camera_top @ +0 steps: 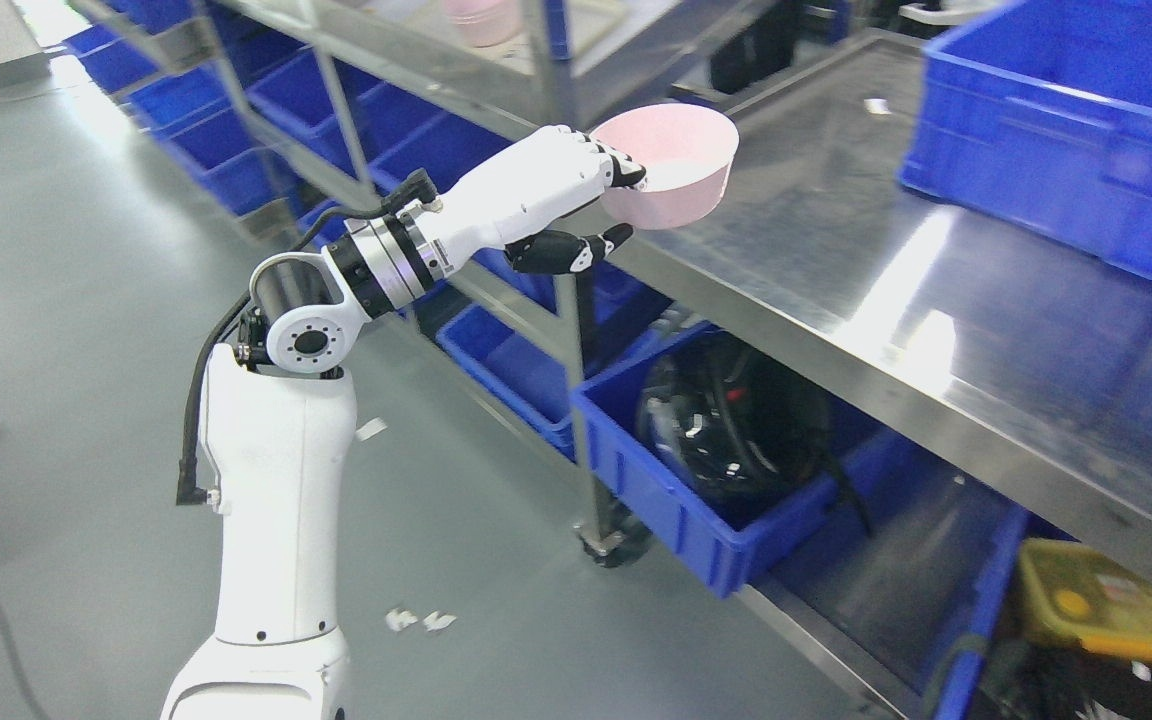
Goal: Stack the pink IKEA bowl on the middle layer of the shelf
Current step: 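Hold the bowl raised in the left hand while turning to the other shelf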
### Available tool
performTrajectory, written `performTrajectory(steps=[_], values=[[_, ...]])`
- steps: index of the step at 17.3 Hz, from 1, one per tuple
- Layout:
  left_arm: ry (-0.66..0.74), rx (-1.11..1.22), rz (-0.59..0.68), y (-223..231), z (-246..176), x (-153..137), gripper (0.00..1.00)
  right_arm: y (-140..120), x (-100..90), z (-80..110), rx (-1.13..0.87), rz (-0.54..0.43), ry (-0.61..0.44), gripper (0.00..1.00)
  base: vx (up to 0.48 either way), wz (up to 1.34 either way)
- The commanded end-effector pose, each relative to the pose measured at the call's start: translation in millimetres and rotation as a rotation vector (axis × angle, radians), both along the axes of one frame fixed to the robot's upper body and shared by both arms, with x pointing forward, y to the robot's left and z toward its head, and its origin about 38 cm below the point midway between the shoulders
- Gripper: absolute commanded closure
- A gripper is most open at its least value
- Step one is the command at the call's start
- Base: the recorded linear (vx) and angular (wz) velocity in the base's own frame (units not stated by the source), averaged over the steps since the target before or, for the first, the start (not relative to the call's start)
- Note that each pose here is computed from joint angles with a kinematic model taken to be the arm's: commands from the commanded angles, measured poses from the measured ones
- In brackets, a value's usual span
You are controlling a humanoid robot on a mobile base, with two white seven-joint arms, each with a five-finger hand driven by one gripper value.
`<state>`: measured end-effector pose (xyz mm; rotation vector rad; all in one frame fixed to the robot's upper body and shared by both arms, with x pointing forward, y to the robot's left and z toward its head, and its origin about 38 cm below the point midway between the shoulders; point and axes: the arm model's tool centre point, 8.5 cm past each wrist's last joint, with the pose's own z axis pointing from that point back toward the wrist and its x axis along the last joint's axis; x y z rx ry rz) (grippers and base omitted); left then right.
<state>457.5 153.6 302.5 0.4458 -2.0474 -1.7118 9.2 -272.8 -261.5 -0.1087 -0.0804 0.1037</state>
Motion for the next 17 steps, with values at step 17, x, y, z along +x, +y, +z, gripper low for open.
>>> performTrajectory(steps=[17], values=[[-0.037,-0.004,0.021,6.0,11.8,-7.1,0.97,-11.0,-7.9,0.8,-0.017,0.000,0.005,0.00,0.093,0.76]])
